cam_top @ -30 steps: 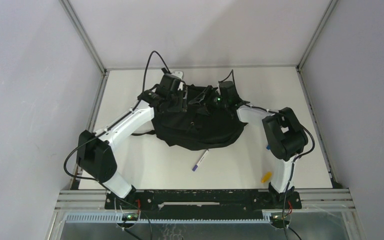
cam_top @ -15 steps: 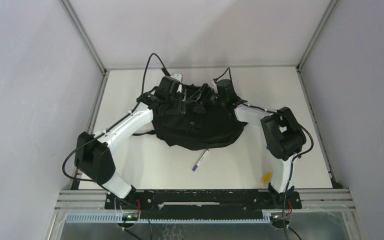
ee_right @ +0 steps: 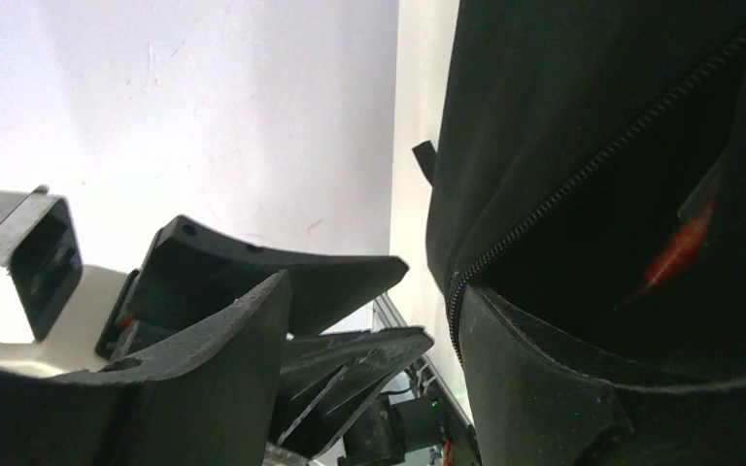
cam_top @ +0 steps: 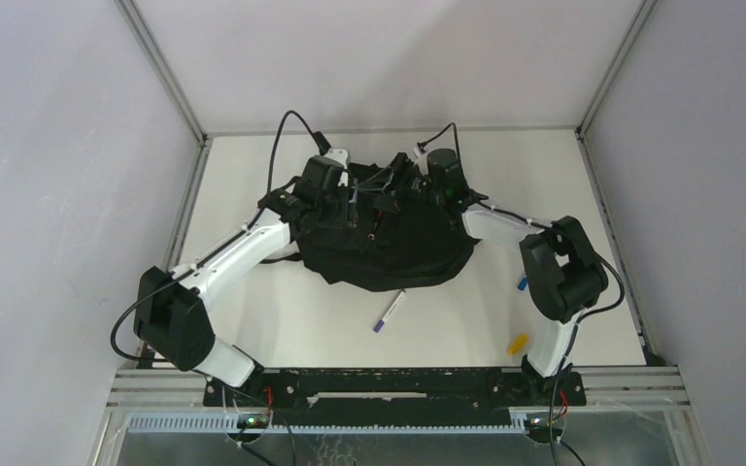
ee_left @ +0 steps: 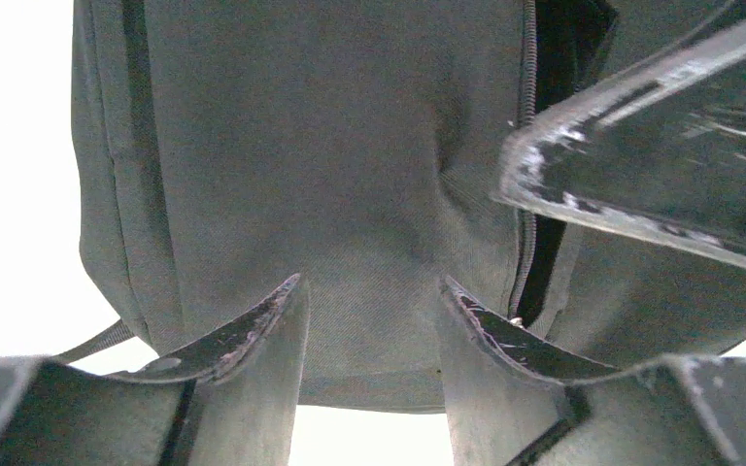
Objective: Pack the student bag
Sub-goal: Adjust the student bag at the center of the board.
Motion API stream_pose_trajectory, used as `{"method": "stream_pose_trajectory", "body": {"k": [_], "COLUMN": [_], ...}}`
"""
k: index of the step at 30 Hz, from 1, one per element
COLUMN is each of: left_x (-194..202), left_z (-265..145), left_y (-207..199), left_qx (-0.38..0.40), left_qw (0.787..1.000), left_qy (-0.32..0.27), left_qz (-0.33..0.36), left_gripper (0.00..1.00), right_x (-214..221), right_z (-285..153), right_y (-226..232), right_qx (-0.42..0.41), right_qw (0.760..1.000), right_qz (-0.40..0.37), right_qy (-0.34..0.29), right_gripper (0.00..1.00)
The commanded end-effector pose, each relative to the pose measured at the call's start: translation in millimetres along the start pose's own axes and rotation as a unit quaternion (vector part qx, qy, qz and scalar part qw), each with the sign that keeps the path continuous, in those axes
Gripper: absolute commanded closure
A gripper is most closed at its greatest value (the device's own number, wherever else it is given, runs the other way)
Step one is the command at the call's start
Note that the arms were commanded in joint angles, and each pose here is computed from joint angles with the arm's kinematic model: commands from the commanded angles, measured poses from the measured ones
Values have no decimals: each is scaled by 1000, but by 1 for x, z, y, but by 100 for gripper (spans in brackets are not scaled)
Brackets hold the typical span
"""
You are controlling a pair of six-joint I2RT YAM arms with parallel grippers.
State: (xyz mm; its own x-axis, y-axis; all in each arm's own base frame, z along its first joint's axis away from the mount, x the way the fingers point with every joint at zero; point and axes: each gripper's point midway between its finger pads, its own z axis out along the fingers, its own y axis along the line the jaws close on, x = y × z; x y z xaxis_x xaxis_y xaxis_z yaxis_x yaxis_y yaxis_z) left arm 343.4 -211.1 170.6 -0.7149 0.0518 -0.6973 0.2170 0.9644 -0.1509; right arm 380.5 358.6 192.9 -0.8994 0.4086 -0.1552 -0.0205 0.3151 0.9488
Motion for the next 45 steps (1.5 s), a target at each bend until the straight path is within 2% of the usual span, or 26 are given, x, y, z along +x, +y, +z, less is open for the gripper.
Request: {"method": "stream_pose_trajectory", "body": {"k": [1, 20, 32, 39, 40, 41, 45], "left_x": [-11, -24, -32, -44, -48, -47, -49], "left_z": [-11, -25, -23, -12, -11, -6, 8], "left_y": [-2, -6, -19, -32, -36, -42, -55], "left_qx": [13, 21, 1, -93, -99, -103, -115], "left_qw": [999, 998, 998, 991, 990, 989, 987], "left_qy": [-29, -55, -65, -71, -75, -72, -66], "left_qz": [-15, -14, 20, 63, 66, 74, 93], "left_gripper": [45, 45, 40, 29, 19, 14, 13], "right_x": [1, 1, -6, -18, -18, -18, -19], "right_z": [-22, -43, -94, -137, -142, -146, -159], "right_y": [53, 30, 26, 6, 3, 1, -3], "right_qx": [-68, 13, 75, 97, 99, 100, 106], "right_qw": [997, 999, 989, 980, 979, 978, 976], "right_qz": [-36, -25, -44, -39, -38, -38, -40], "right_qy": [-13, -45, -117, -169, -174, -177, -188], "right_gripper": [30, 28, 28, 27, 27, 27, 27]}}
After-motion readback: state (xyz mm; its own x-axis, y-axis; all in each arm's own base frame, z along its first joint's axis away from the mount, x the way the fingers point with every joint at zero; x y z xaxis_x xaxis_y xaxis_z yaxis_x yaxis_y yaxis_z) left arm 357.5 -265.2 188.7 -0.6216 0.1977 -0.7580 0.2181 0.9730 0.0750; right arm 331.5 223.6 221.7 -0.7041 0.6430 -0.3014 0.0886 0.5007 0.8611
